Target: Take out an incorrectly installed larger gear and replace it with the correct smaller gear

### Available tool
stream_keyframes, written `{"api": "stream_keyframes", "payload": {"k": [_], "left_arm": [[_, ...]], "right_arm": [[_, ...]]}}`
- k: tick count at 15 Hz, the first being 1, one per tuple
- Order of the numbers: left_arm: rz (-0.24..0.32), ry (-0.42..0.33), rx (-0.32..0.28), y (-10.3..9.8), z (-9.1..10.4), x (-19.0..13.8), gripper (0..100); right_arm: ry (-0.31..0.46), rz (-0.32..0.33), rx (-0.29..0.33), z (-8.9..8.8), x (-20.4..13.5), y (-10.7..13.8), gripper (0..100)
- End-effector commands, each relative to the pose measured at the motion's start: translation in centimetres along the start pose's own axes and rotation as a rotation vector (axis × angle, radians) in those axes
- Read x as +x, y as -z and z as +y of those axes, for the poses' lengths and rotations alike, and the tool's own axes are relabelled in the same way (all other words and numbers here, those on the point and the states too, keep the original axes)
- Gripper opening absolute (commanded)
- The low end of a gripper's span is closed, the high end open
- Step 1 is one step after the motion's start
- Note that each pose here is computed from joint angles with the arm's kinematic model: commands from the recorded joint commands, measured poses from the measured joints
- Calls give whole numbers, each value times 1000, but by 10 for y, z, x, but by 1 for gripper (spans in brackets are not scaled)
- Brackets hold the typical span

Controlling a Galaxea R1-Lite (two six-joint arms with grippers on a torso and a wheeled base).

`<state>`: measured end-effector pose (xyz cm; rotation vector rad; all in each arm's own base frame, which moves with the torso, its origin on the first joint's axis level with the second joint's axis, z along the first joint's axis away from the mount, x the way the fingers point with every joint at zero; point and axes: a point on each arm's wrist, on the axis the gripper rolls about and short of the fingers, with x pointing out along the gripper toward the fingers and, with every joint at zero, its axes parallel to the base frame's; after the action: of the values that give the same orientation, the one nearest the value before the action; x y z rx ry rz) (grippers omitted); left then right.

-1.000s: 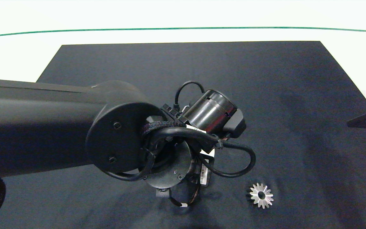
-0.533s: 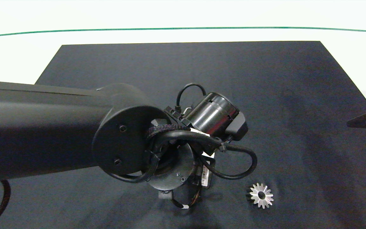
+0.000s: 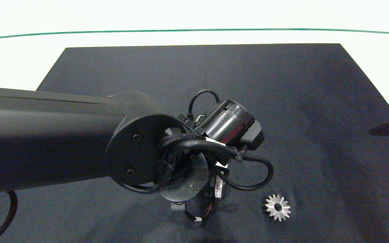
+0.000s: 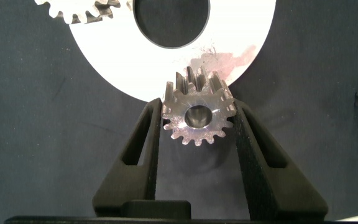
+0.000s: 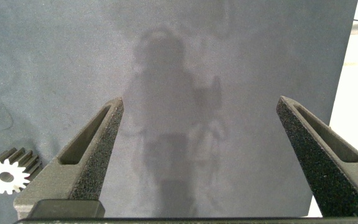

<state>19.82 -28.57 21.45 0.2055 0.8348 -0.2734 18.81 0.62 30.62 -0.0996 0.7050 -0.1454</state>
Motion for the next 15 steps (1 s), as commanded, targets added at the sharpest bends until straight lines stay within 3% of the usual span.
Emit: {"api": "stream_keyframes", "payload": {"k": [1, 14, 15], "left_arm": [[1, -3, -1, -1, -2, 2, 0], [9, -9, -8, 0, -3, 5, 0], [12, -10, -8, 1, -2, 6, 100]], "right_arm": [[2, 4, -1, 0, 0, 0, 100], [0, 1, -1, 0, 0, 0, 100], [0, 1, -1, 0, 0, 0, 100]]}}
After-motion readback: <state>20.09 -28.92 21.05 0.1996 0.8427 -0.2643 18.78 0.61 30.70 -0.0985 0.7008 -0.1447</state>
